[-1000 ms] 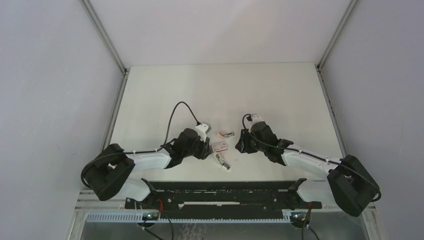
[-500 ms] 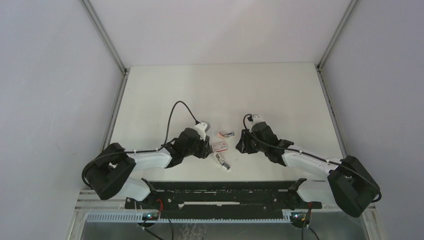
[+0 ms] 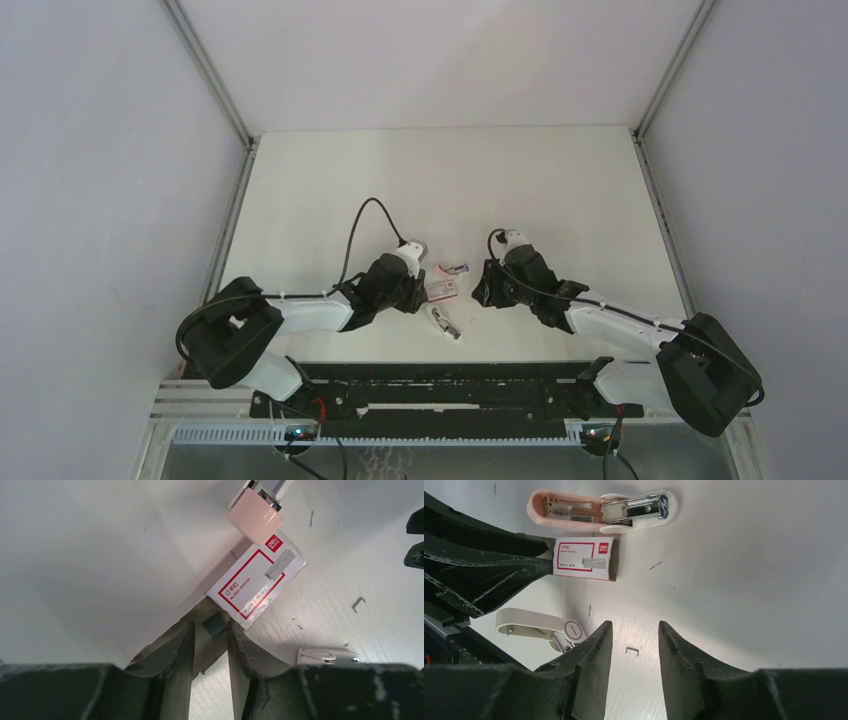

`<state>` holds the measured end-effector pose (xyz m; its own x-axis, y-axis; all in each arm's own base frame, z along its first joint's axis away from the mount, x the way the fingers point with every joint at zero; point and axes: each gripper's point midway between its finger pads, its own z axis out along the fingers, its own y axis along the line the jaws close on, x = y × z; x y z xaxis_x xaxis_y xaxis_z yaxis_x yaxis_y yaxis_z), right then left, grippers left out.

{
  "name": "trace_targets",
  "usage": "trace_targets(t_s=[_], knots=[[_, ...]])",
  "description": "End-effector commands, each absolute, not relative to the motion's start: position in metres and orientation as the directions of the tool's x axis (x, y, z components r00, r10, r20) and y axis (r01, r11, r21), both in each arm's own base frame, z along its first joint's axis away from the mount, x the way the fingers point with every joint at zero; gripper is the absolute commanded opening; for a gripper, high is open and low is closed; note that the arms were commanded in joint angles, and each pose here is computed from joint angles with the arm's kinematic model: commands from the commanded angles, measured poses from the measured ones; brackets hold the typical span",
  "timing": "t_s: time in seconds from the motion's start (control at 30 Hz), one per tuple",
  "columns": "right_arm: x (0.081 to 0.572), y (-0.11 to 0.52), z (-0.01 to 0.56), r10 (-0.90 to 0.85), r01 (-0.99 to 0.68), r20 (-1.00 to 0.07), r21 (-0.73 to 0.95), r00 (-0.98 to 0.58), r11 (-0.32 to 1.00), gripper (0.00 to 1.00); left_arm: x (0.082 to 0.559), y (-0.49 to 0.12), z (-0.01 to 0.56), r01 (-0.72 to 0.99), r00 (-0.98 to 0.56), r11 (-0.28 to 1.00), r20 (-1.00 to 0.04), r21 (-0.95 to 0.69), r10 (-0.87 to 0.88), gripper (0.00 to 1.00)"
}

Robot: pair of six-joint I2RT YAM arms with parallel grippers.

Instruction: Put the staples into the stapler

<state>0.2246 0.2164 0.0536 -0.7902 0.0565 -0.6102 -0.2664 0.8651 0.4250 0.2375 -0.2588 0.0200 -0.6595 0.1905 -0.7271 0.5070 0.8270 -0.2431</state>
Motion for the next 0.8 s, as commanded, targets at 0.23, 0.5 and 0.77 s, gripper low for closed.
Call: trace_targets(t_s=[0.23,0.5,0.77], knots=[[0.233,0.219,0.067,0.096,-0.274,-0.644,0.45,-0.759,0.85,0.38,0.246,-0.271,0.03,0.535,-0.608,0.823,-0.764,-0.193,0.216,0.23],[0.233,0.218,0.068,0.099,-0.274,-0.648,0.448,-0.755,0.851,0.38,0.247,-0.269,0.046,0.521,-0.582,0.826,-0.798,-0.217,0.157,0.08],[0.234,0.218,0.07,0.103,-0.275,-0.651,0.452,-0.752,0.848,0.38,0.241,-0.263,0.062,0.524,-0.554,0.814,-0.826,-0.251,0.102,0.01]])
